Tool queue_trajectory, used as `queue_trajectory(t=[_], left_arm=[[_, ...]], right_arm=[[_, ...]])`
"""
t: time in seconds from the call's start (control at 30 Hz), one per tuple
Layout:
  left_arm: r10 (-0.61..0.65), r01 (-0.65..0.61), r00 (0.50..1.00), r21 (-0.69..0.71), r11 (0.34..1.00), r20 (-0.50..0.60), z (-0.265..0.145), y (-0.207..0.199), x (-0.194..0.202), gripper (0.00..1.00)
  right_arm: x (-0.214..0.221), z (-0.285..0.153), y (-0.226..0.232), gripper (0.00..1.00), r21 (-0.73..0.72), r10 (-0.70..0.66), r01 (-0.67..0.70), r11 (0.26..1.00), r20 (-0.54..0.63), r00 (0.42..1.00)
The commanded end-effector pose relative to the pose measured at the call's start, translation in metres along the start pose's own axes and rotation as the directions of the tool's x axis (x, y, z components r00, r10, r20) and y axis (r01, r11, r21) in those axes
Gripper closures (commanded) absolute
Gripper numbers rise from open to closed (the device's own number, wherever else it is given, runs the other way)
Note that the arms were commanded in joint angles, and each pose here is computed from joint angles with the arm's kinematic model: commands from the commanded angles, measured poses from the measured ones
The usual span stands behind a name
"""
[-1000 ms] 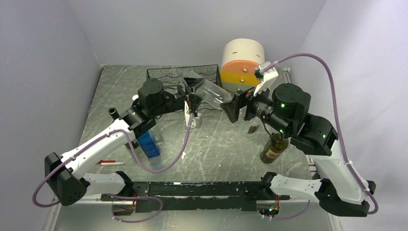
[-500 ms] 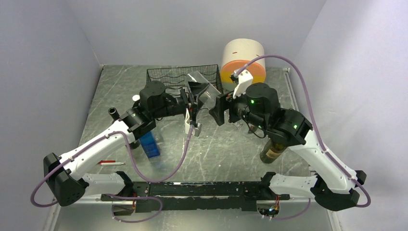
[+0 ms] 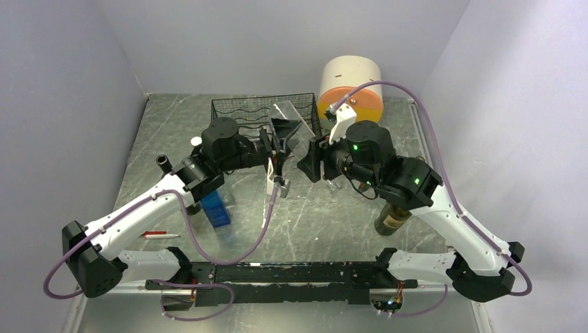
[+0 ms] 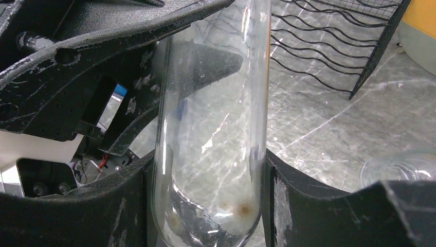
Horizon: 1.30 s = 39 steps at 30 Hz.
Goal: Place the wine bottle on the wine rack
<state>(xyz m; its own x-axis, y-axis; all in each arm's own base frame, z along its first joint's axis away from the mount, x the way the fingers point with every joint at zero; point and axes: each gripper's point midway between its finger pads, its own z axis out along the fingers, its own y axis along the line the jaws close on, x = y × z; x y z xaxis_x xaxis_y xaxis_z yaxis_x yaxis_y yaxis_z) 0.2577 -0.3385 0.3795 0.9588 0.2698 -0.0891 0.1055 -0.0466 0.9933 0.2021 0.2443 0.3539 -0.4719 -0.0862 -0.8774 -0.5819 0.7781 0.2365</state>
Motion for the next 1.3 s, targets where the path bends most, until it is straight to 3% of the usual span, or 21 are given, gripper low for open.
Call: queue_trajectory(t=[0.0, 0.03, 0.07, 0.17, 0.2, 0.23, 0.4, 0.47, 0.53, 0.63, 0.77, 0.87, 1.03, 1.1, 1.27], left_arm=[[0.052, -0.049, 0.999, -0.150, 0.987, 0.017, -0.015, 0.048, -0.014, 0.92], [0.042, -0.040, 0.999, -0.155, 0.987, 0.013, -0.015, 0.045, -0.013, 0.77], [0.034, -0.033, 0.999, -0.170, 0.985, 0.007, -0.015, 0.047, -0.011, 0.58], [-0.011, 0.007, 1.000, -0.183, 0.983, -0.025, -0.019, 0.044, -0.005, 0.25], [-0.036, 0.030, 0.999, -0.179, 0.983, -0.032, -0.020, 0.043, -0.004, 0.04], [-0.062, 0.055, 0.997, -0.173, 0.983, -0.039, -0.022, 0.042, -0.003, 0.00], [-0.274, 0.257, 0.960, -0.204, 0.945, -0.058, -0.036, 0.043, -0.001, 0.00], [-0.406, 0.382, 0.913, -0.268, 0.885, -0.042, -0.045, 0.050, 0.000, 0.01], [-0.552, 0.519, 0.834, -0.343, 0.783, 0.002, -0.054, 0.058, 0.000, 0.03], [-0.722, 0.682, 0.684, -0.442, 0.582, 0.104, -0.072, 0.069, -0.001, 0.00], [-0.884, 0.821, 0.397, -0.527, 0.221, 0.247, -0.093, 0.074, 0.007, 0.01], [-0.934, 0.823, 0.201, -0.567, -0.002, 0.295, -0.102, 0.066, 0.018, 0.01], [-0.942, 0.746, -0.054, -0.614, -0.259, 0.332, -0.111, 0.050, 0.029, 0.01], [-0.937, 0.717, -0.125, -0.623, -0.312, 0.326, -0.113, 0.043, 0.029, 0.01], [-0.955, 0.729, -0.216, -0.617, -0.296, 0.203, -0.112, 0.024, 0.017, 0.01]], right_arm=[[-0.014, 0.003, -0.013, 0.87, 0.078, 0.038, -0.043, 0.996, 0.068, 0.997], [-0.016, 0.002, -0.015, 0.97, 0.086, 0.041, -0.048, 0.995, 0.079, 0.996], [-0.018, 0.001, -0.017, 1.00, 0.092, 0.043, -0.051, 0.994, 0.092, 0.995], [-0.025, -0.003, -0.022, 1.00, 0.117, 0.048, -0.065, 0.991, 0.142, 0.989], [-0.028, -0.006, -0.025, 1.00, 0.127, 0.050, -0.071, 0.989, 0.165, 0.985], [-0.031, -0.008, -0.028, 1.00, 0.137, 0.052, -0.079, 0.987, 0.189, 0.981], [-0.049, -0.020, -0.036, 1.00, 0.151, 0.076, -0.128, 0.980, 0.312, 0.947], [-0.048, -0.018, -0.040, 1.00, 0.173, 0.069, -0.130, 0.976, 0.321, 0.945], [-0.046, -0.013, -0.044, 1.00, 0.198, 0.059, -0.127, 0.972, 0.317, 0.946], [-0.039, -0.006, -0.048, 1.00, 0.218, 0.054, -0.125, 0.968, 0.305, 0.951], [-0.022, 0.007, -0.047, 1.00, 0.210, 0.053, -0.112, 0.971, 0.267, 0.962], [-0.002, 0.019, -0.049, 1.00, 0.215, 0.046, -0.094, 0.972, 0.216, 0.975], [0.033, 0.032, -0.049, 1.00, 0.193, 0.066, -0.092, 0.977, 0.136, 0.988], [0.043, 0.032, -0.047, 1.00, 0.165, 0.070, -0.092, 0.982, 0.131, 0.989], [0.078, 0.039, -0.046, 1.00, 0.126, 0.076, -0.085, 0.988, 0.068, 0.995]])
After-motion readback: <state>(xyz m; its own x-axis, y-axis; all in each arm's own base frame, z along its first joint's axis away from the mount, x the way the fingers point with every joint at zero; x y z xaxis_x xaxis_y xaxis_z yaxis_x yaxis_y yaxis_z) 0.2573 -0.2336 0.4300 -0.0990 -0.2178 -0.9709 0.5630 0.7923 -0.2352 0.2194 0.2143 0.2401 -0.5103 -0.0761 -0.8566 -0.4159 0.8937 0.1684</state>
